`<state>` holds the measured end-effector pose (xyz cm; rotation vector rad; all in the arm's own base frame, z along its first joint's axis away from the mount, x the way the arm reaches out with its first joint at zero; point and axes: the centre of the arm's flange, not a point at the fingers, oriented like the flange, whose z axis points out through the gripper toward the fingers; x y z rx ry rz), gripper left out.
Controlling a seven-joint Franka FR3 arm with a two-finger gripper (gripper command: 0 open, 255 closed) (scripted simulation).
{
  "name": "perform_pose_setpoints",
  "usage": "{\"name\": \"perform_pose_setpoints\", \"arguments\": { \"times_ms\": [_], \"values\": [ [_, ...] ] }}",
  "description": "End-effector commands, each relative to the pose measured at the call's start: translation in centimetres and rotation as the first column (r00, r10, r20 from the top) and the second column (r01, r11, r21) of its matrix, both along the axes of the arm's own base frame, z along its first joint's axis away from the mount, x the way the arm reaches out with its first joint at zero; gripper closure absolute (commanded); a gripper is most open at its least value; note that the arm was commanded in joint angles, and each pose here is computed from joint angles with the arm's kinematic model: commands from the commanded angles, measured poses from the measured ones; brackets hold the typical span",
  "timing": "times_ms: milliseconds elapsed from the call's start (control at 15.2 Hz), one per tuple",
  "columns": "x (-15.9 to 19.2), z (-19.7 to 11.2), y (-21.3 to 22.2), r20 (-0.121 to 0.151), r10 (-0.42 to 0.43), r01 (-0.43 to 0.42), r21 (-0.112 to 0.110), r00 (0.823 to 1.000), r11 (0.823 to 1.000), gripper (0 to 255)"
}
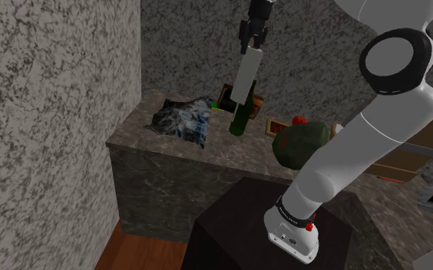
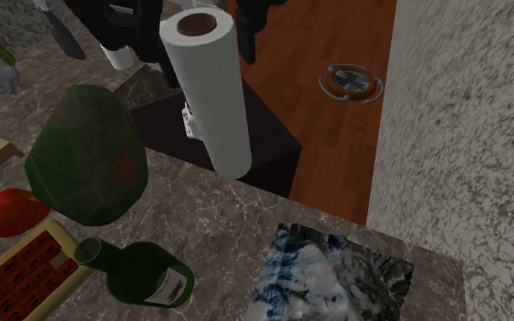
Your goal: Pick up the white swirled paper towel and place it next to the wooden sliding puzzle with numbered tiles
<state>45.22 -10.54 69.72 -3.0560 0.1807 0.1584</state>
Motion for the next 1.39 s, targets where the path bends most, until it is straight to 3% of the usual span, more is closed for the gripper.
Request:
{"name": "perform_pose_setpoints", "arguments": {
  "times_ms": [0,1122,1320],
  "values": [
    [-0.4,0.0,-2.6,0.0,0.002,-0.002,0.0,1.0,1.0,255],
    [-2.7,0.1,-24.9,0.0,0.002,-0.002,0.0,1.0,1.0,255],
    [-2.8,-1.0,-26.0,0.0,0.002,-0.002,0.0,1.0,1.0,255]
  ]
}}
